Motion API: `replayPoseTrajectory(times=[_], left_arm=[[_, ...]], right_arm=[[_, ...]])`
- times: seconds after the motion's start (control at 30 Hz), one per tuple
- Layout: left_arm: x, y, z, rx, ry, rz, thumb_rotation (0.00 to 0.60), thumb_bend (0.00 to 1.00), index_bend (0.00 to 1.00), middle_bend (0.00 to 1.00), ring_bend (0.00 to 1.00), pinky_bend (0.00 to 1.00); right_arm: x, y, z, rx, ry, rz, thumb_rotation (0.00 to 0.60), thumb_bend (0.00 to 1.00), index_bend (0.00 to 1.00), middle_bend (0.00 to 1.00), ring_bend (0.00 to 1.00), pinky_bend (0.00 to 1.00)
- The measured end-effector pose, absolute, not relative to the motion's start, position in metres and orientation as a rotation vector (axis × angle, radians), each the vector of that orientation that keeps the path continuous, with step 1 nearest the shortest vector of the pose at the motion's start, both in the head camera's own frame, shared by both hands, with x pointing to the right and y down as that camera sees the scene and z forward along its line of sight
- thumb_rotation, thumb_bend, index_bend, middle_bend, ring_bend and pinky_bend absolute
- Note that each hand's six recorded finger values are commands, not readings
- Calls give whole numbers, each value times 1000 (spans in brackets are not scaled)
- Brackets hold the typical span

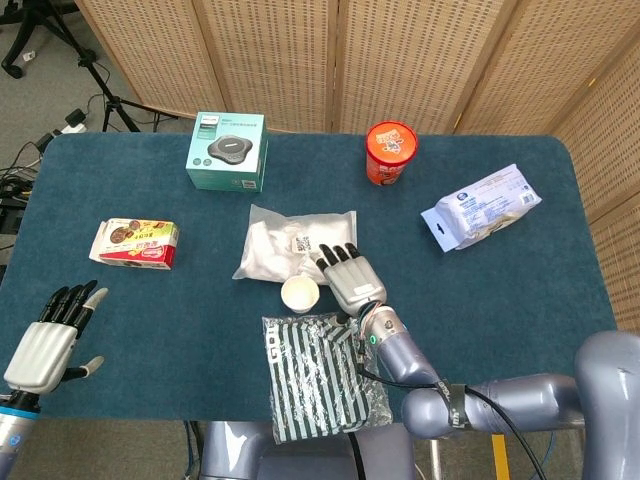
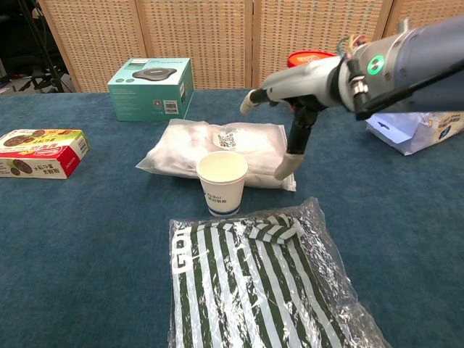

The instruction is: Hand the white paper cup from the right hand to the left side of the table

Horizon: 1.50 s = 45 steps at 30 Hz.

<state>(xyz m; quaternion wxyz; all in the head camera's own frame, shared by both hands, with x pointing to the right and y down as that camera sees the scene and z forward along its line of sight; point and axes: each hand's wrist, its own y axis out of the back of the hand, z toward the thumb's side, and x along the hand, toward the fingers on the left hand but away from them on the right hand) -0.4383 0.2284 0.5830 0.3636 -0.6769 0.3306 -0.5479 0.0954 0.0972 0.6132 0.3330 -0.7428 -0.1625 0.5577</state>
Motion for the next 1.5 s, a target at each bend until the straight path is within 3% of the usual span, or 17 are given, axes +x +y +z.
replayPoseTrajectory(times=[0.2,0.47,0.57,0.9,1.07,1.27,1.5], left_arm=[[-439,228,581,-1733,866,-1404,600,159,0,0,0,0],[-436,229,584,-1731,858,-1411,600,158,0,0,0,0],[-433,230,585,-1735,854,-1405,600,159,0,0,0,0],[-412,230,593,-1741,813,-1399,600,156,0,0,0,0],[-386,214,585,-1792,794,-1350,600,157,0,0,0,0],[-343,180,569,-1843,739,-1266,600,158,0,0,0,0],[-302,148,570,-1946,644,-1283,600,160,39,0,0,0]], right_arm=[[166,79,575,-1725,-506,1554,600,31,0,0,0,0],[231,89,559,-1642,-658,1459,600,53,0,0,0,0],[262,103,558,-1592,-712,1402,600,53,0,0,0,0],[413,191,577,-1406,-917,1471,600,53,0,0,0,0],[435,217,586,-1431,-986,1475,600,53,0,0,0,0],[436,218,593,-1460,-1002,1459,600,53,0,0,0,0],[439,218,588,-1458,-1037,1437,600,53,0,0,0,0]])
